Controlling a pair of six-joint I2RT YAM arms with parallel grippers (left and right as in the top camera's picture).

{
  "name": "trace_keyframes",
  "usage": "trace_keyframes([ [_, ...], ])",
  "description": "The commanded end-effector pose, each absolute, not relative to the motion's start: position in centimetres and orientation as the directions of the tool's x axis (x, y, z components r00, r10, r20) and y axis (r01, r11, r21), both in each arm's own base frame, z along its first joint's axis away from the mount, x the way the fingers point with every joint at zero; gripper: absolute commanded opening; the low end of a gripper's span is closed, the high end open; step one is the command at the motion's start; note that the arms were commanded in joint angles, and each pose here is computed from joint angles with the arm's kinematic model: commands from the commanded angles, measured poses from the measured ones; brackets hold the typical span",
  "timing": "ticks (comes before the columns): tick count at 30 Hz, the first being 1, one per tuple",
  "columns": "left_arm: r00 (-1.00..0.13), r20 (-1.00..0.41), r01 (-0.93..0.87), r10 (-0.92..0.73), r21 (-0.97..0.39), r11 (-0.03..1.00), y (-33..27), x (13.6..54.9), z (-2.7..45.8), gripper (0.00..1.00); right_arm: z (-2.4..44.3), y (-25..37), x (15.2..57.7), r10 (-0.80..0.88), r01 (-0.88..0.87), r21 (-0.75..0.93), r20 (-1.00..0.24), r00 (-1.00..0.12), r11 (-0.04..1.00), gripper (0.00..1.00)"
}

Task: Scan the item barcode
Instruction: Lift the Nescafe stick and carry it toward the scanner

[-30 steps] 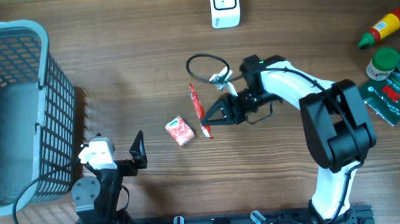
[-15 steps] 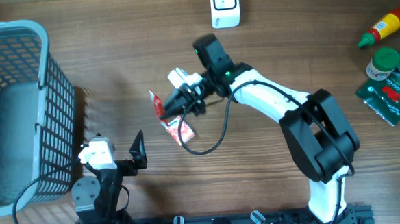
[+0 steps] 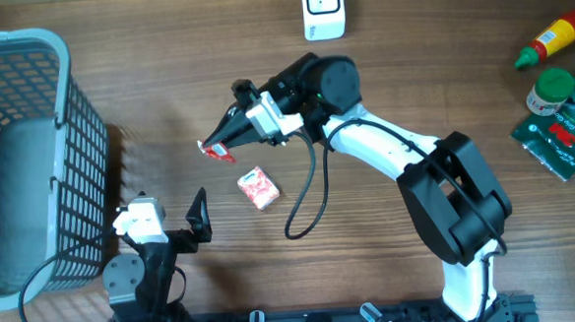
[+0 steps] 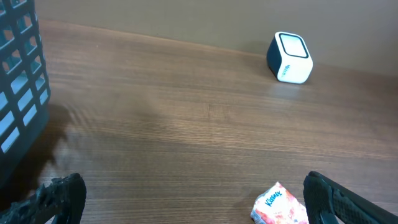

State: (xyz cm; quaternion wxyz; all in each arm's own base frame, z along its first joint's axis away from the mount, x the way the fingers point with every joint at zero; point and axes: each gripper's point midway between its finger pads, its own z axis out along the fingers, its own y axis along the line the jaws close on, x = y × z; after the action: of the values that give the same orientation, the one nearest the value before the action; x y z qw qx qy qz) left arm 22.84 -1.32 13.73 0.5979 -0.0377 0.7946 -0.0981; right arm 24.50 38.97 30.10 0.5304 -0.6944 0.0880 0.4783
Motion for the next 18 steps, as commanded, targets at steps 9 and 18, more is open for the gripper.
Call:
trace_keyframes([
  [9,-0.28,-0.947,0.061,-0.157,-0.181,0.982,-1.3,22.9,13.6,1.0,34.2,38.1,23.5,0.523,-0.406,-0.901,-0.422,0.74,-0.152,0.04],
  [18,-0.28,-0.947,0.061,-0.157,-0.181,0.982,-1.3,22.9,13.6,1.0,35.0,36.4,21.0,0.594,-0.032,-0.998,-0.058,0.803,-0.053,0.04],
])
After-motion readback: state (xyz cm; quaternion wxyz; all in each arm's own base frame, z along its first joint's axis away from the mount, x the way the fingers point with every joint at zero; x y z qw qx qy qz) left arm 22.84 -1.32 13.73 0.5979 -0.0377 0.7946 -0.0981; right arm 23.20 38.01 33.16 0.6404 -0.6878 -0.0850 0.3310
